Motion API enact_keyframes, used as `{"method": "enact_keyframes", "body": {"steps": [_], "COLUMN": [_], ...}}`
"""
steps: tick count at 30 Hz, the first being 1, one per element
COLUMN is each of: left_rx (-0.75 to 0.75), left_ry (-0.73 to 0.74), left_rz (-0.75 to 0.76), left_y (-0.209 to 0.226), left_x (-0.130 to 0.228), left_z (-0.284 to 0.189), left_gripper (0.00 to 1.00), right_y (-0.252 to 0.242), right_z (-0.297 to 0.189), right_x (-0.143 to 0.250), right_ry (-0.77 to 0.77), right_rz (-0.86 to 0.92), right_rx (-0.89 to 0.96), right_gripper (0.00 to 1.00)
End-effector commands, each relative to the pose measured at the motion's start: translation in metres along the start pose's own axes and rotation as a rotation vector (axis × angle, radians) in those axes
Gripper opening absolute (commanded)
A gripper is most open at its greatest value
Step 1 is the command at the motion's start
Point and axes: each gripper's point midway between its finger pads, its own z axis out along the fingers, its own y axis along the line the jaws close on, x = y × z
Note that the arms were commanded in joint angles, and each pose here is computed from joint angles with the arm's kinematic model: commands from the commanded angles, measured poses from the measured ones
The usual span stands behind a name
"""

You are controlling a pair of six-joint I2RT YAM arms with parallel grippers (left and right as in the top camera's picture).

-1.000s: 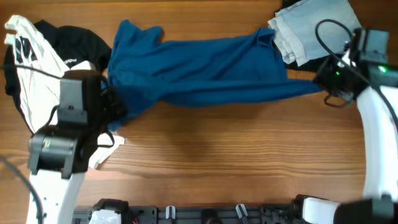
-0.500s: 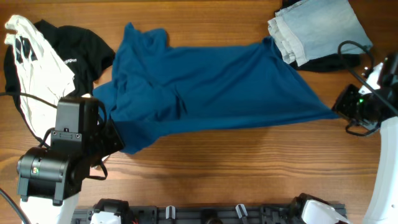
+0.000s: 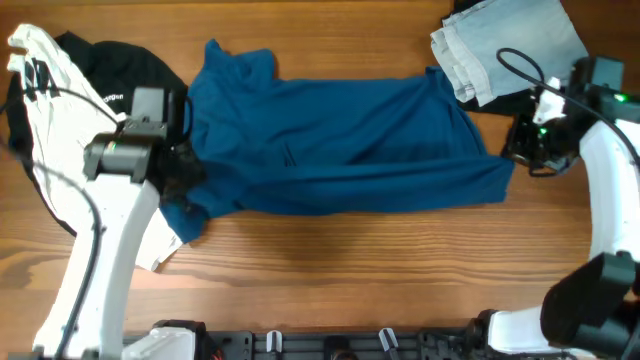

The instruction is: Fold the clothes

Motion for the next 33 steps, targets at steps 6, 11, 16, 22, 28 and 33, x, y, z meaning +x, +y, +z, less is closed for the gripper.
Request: {"method": "enact_keyframes", "body": {"steps": [6,11,16,22,28,33], "left_rx": [-0.081,-0.043,0.008,0.037,0.019,0.009], "left_ry": [0.008,-0.052,-0.101,-0.024,0.026,0.044], "left_rz": [-0.064,-0.01,-0.008,0.008,0.018,0.022], "left_y": [0.004,-0.007,-0.019,-0.029,-0.029,-0.027], "left_x": [-0.039,-0.061,-0.074,-0.063,-0.054,-0.05], "left_z": [0.06,0.073,0.074,0.093,0.109,0.111], "left_gripper": [0.04,0.04,0.04,0.04,0.04,0.67], "right_y": [0.016,0.013,0.021,0.036,0.036,0.036], "right_z": [0.042,0.068,0.082,0.085,0.087,0.087], "right_x": [-0.023,-0.032,-0.039,-0.048,-0.048,-0.049], "right_ry": [-0.001,0.011,0.0,-0.042,-0.042,-0.045], "right_rz": [-0.057,-0.056,-0.075,-0.118,-0.117,-0.11], "right_rx": [-0.022,-0.031,-0.047,-0.059,-0.06,-0.06], "right_gripper": [0.04,0.04,0.04,0.04,0.04,0.25]}}
